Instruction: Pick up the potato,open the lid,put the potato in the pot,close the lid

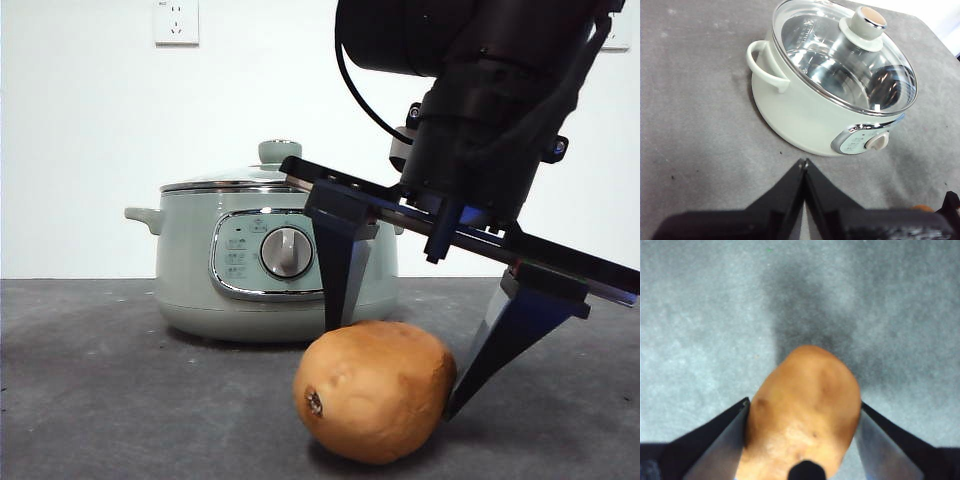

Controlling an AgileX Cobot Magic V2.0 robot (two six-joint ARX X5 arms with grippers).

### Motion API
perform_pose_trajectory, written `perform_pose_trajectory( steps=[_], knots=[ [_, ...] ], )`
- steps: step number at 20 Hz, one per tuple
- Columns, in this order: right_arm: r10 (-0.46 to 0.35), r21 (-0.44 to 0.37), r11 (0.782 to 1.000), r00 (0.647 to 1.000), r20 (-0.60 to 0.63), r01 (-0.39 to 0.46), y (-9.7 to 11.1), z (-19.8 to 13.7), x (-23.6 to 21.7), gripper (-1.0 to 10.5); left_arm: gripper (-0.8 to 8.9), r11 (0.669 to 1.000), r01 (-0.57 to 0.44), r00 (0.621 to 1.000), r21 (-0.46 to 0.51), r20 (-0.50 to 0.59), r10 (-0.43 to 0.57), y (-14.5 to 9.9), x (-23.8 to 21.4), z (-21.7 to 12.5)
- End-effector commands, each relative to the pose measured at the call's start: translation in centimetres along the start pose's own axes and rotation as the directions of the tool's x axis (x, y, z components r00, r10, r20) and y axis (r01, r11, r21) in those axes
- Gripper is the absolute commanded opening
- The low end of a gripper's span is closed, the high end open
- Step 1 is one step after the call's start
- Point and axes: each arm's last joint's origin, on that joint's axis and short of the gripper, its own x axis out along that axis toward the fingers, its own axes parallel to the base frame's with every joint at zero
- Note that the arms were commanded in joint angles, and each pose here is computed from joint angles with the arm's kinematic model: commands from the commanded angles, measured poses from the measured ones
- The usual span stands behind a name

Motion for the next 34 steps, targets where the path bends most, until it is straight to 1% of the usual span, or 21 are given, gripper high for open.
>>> perform_pose_trajectory(
  steps=[1,3,4,5,7,10,11,13,14,15,17,18,20,22,23,24,26,28,30,31,34],
  knots=[
    [0.021,-0.097,0.995,0.999,-0.034,-0.024,0.2,-0.1,-0.1,-0.1,-0.05,1.0,0.006,1.0,0.022,-0.001,-0.006,0.0,0.0,0.0],
    [0.05,-0.204,0.977,0.995,-0.083,-0.067,0.3,-0.3,-0.8,-0.1,-0.05,1.0,0.006,1.0,0.018,-0.009,-0.006,0.1,0.2,0.0],
    [0.067,-0.259,0.961,0.992,-0.104,-0.092,0.3,-0.4,-1.3,-0.1,-0.05,1.0,0.005,1.0,0.01,-0.024,-0.005,0.2,0.5,0.0],
    [0.085,-0.324,0.938,0.989,-0.125,-0.121,0.4,-0.5,-2.0,-0.1,-0.05,1.0,0.005,0.999,-0.001,-0.047,-0.005,0.3,0.8,-0.1],
    [0.11,-0.461,0.873,0.985,-0.134,-0.16,0.6,-0.7,-3.8,-0.1,-0.05,1.0,0.003,0.995,-0.021,-0.101,-0.006,0.5,1.4,-0.1],
    [0.11,-0.605,0.781,0.988,-0.106,-0.152,0.8,-0.9,-7.3,-0.1,-0.05,0.999,0.022,0.982,-0.027,-0.186,-0.027,0.0,2.5,0.8],
    [0.112,-0.662,0.737,0.991,-0.077,-0.135,1.0,-0.9,-8.7,-0.1,-0.05,0.999,0.037,0.977,-0.012,-0.21,-0.039,-0.4,2.9,1.5],
    [0.116,-0.747,0.661,0.993,0.007,-0.072,1.3,-0.8,-11.2,-0.1,-0.04,0.998,0.063,0.969,0.011,-0.242,-0.058,-1.3,3.8,3.1],
    [0.115,-0.777,0.629,0.992,0.057,-0.028,1.4,-0.7,-12.5,-0.1,-0.04,0.996,0.082,0.964,0.021,-0.255,-0.073,-1.8,4.3,4.0],
    [0.111,-0.794,0.607,0.988,0.104,0.015,1.5,-0.6,-13.7,-0.1,-0.01,0.995,0.091,0.96,0.03,-0.268,-0.08,-2.4,4.9,4.9],
    [0.093,-0.813,0.573,0.977,0.19,0.103,1.5,-0.5,-15.9,-0.1,0.01,0.995,0.081,0.957,0.061,-0.284,-0.06,-3.4,6.3,6.8],
    [0.079,-0.816,0.56,0.971,0.225,0.143,1.5,-0.5,-16.7,-0.1,0.02,0.994,0.078,0.956,0.082,-0.29,-0.051,-3.9,7.1,7.5],
    [0.051,-0.81,0.545,0.956,0.29,0.217,1.3,-0.5,-17.8,-0.1,0.23,0.988,0.073,0.955,0.133,-0.294,-0.031,-4.9,8.8,9.2],
    [0.036,-0.803,0.543,0.949,0.314,0.245,1.1,-0.6,-18.2,-0.1,1.97,0.983,0.064,0.957,0.171,-0.291,-0.011,-5.9,10.5,10.7],
    [0.028,-0.803,0.541,0.949,0.313,0.249,0.9,-0.6,-18.3,-0.1,3.26,0.98,0.067,0.953,0.189,-0.303,-0.007,-6.5,11.4,11.4],
    [0.02,-0.803,0.538,0.949,0.314,0.254,0.8,-0.7,-18.4,-0.1,4.01,0.976,0.076,0.948,0.203,-0.319,-0.007,-7.0,12.1,12.0],
    [0.005,-0.801,0.537,0.949,0.315,0.263,0.7,-0.7,-18.3,-0.1,4.8,0.969,0.061,0.938,0.241,-0.345,0.027,-7.9,13.8,13.4],
    [-0.003,-0.802,0.536,0.951,0.31,0.263,0.6,-0.7,-18.3,-0.1,5.9,0.952,0.034,0.933,0.305,-0.351,0.079,-9.0,15.4,14.7],
    [-0.002,-0.802,0.539,0.952,0.305,0.258,0.6,-0.8,-18.3,-0.1,6.45,0.942,0.019,0.927,0.336,-0.358,0.109,-10.0,17.0,15.7],
    [-0.004,-0.799,0.542,0.952,0.305,0.258,0.6,-0.8,-18.3,-0.1,6.54,0.94,0.025,0.926,0.34,-0.362,0.107,-10.4,17.6,16.0],
    [-0.006,-0.8,0.542,0.953,0.303,0.258,0.6,-0.8,-18.3,-0.1,6.6,0.935,0.05,0.923,0.352,-0.374,0.091,-11.6,19.6,16.1]
  ],
)
